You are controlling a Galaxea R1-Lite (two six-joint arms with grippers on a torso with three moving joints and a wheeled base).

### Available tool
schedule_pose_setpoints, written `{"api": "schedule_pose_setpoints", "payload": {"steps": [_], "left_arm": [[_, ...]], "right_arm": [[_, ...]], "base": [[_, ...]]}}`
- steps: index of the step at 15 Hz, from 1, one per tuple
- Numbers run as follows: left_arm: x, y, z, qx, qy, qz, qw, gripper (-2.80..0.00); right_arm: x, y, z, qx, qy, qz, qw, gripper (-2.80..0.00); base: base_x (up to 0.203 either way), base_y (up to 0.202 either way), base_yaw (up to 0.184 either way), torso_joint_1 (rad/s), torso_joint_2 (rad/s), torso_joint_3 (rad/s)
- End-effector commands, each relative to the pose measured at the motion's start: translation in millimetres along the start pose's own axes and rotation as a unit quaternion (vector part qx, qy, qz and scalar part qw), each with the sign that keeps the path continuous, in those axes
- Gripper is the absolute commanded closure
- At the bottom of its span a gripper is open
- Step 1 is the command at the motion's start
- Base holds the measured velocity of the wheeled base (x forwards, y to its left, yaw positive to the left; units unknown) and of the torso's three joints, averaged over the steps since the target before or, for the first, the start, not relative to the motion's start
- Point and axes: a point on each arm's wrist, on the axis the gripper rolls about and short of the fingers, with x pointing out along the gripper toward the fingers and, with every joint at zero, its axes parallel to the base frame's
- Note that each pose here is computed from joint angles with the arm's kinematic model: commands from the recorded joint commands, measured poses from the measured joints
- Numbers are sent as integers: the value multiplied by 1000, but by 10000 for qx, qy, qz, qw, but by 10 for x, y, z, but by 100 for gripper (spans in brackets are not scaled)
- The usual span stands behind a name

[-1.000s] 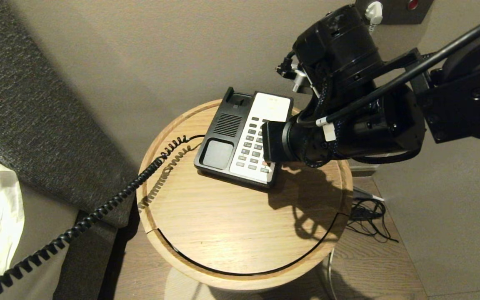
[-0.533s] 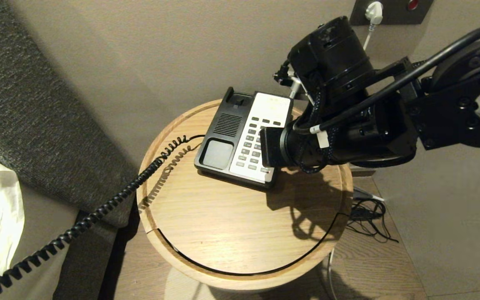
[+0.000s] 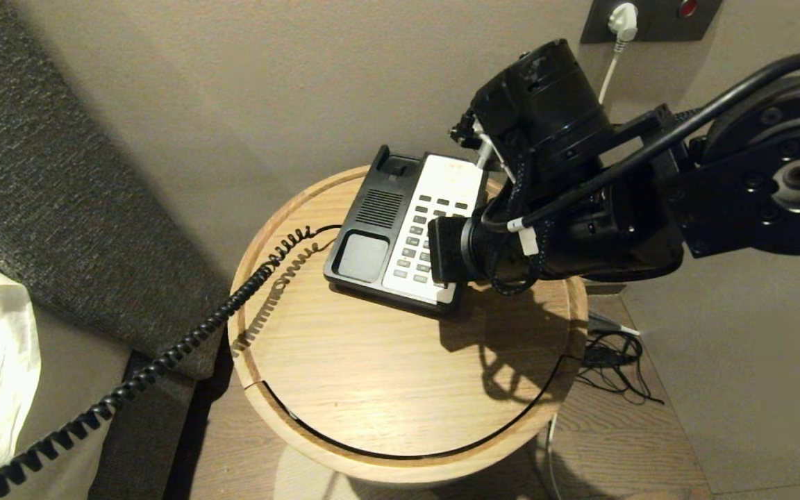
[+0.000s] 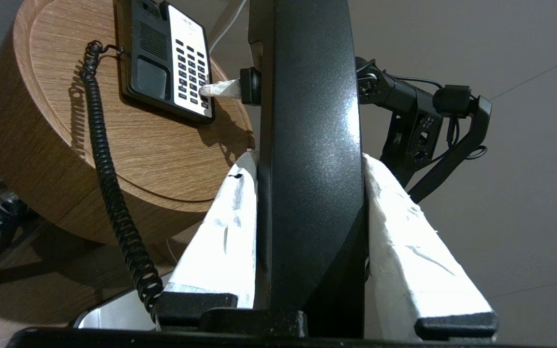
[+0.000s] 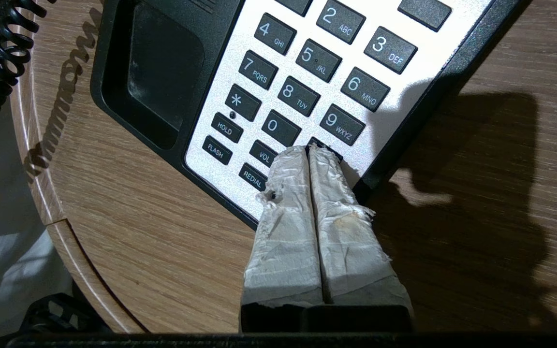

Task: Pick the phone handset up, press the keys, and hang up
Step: Dial the number

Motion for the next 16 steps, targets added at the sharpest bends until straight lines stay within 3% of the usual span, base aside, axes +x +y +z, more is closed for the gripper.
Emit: {"api": "schedule_pose_setpoints", "payload": {"steps": [1, 9, 16], "left_arm": [[4, 6, -6, -19, 26, 8, 10000, 0], [-9, 20, -29, -26, 32, 11, 10000, 0], [-1, 40, -60, -25, 77, 41, 10000, 0]], "right_arm": [[27, -7, -32, -10, 70, -48, 10000, 0], [-148, -4, 60, 88, -163, 98, 9998, 0], [-279, 35, -81, -33, 29, 202, 9998, 0]], "base": [[0, 0, 0, 0, 0, 0], [0, 0, 0, 0, 0, 0], [0, 0, 0, 0, 0, 0]]}}
